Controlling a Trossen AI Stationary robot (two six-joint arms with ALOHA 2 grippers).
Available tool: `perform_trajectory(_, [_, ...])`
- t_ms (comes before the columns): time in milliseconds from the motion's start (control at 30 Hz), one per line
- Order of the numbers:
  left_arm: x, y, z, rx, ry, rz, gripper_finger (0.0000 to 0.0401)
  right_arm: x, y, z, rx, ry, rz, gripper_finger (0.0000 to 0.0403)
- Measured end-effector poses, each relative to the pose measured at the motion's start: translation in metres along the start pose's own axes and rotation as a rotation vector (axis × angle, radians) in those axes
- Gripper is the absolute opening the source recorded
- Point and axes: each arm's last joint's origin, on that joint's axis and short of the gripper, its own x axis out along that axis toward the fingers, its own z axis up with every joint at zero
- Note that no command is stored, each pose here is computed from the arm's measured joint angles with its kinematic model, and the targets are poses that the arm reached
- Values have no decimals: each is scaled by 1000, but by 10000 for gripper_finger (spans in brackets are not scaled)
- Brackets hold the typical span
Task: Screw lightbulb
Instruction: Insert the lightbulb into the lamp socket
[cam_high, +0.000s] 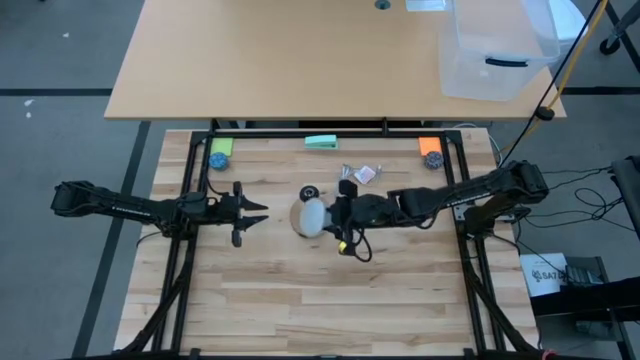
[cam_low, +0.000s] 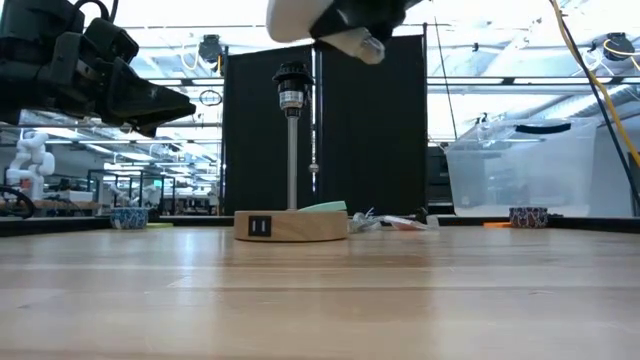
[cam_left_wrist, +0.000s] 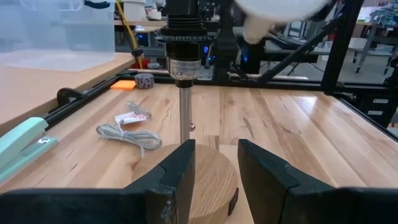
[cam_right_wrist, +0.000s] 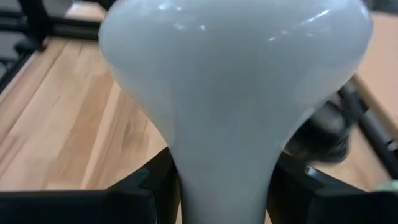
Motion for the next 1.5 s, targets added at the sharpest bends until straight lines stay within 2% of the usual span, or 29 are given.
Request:
perform_trajectory(333, [0, 0, 0, -4, 0, -12, 126, -2, -11, 27, -23, -278, -41, 175])
perform_trajectory(533, [0, -1, 0, -7, 1, -30, 126, 2, -25, 35, -12, -386, -95, 175])
perform_trajectory(767, [0, -1, 0, -8, 0, -30, 126, 33, -38, 28, 25, -467, -148, 176])
perform_trajectory(900, [0, -1, 0, -10, 0, -29, 126, 43, -38, 25, 6, -501, -134, 176])
perform_trajectory(1100, [0, -2, 0, -10, 2, -85, 126, 41, -41, 19, 10, -589, -165, 176])
perform_trajectory(1367, [0, -3, 0, -7, 3, -96, 126, 32, -51, -14, 103, -777, -189, 176])
perform_trajectory(1500, [0, -3, 0, -2, 2, -96, 126, 31, -50, -20, 117, -787, -164, 176])
